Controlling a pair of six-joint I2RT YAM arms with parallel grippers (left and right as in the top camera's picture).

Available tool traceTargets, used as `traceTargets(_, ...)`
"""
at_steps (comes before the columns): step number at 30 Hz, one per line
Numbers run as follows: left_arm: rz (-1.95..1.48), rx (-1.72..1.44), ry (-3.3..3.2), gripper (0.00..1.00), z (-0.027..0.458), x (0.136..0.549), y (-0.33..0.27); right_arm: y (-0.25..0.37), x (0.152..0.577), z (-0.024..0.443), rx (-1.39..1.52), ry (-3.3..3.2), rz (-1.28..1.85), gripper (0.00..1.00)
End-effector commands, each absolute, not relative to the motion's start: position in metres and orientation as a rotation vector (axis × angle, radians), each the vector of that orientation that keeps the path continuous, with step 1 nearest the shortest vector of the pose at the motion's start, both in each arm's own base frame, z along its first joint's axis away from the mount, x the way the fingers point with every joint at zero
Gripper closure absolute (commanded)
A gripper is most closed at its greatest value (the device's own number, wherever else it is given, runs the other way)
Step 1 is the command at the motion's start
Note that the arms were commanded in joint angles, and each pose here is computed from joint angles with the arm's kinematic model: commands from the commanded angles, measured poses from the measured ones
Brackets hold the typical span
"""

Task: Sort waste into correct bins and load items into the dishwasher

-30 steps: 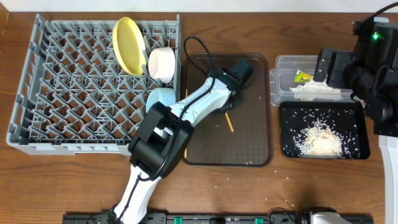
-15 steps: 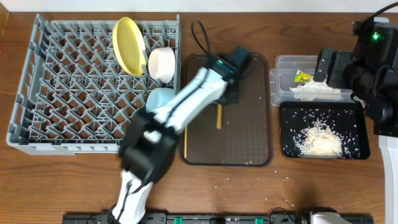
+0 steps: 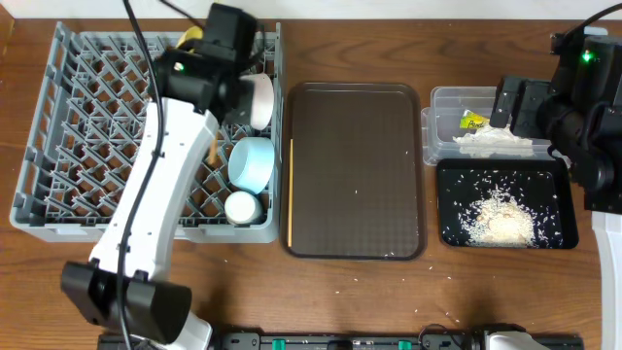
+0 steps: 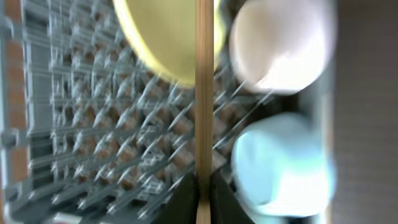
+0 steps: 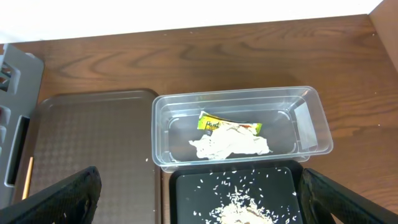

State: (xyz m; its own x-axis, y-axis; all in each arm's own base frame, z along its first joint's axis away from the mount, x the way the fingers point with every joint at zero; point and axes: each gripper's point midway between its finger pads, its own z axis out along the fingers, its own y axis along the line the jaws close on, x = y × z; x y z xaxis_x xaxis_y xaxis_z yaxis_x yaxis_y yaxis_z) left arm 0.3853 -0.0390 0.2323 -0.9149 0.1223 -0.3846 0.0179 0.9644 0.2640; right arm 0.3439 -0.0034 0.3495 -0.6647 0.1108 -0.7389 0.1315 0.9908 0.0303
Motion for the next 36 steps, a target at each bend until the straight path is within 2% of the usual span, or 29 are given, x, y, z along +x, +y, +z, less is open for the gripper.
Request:
traceTargets(1,0.4,0.137,2.828,0.93,0.2,0.374,-0.014,-0.007,0.343,0.35,0.192,2.3,-0.044,0.01)
traceTargets(10,0.354,0.082,2.95,0.93,0.138,0.356,0.001,-0.007,0.343,0.35,0.192,2.3,-0.044,0.01)
traceTargets(17,0.341,0.083,2.952,0.91,0.12,0.356,0.0,-0.007,0.343,0.35,0.192,2.3,-0.044,0.01)
traceTargets(19,0.34,0.082,2.949,0.83,0.117,0.356,0.0,-0.007,0.343,0.35,0.192,2.3,-0.044,0.01)
traceTargets(21,0.339,0.081,2.943,0.54,0.116,0.358,0.0,-0.007,0.343,0.35,0.192,2.3,-0.044,0.01)
traceTargets(22,0.338,0.081,2.94,0.51,0.116,0.359,0.0,-0.007,0.343,0.35,0.192,2.3,-0.044,0.01)
traceTargets(28,0.342,0.076,2.916,0.51,0.125,0.364,0.0,-0.007,0.343,0.35,0.192,2.3,-0.044,0.01)
traceTargets(32,0.312,0.04,2.855,0.51,0.161,0.371,-0.014,-0.007,0.343,0.35,0.192,2.3,-0.044,0.01)
traceTargets(36,0.127,0.058,2.736,0.51,0.2,0.38,-0.065,-0.007,0.343,0.35,0.192,2.3,-0.044,0.01)
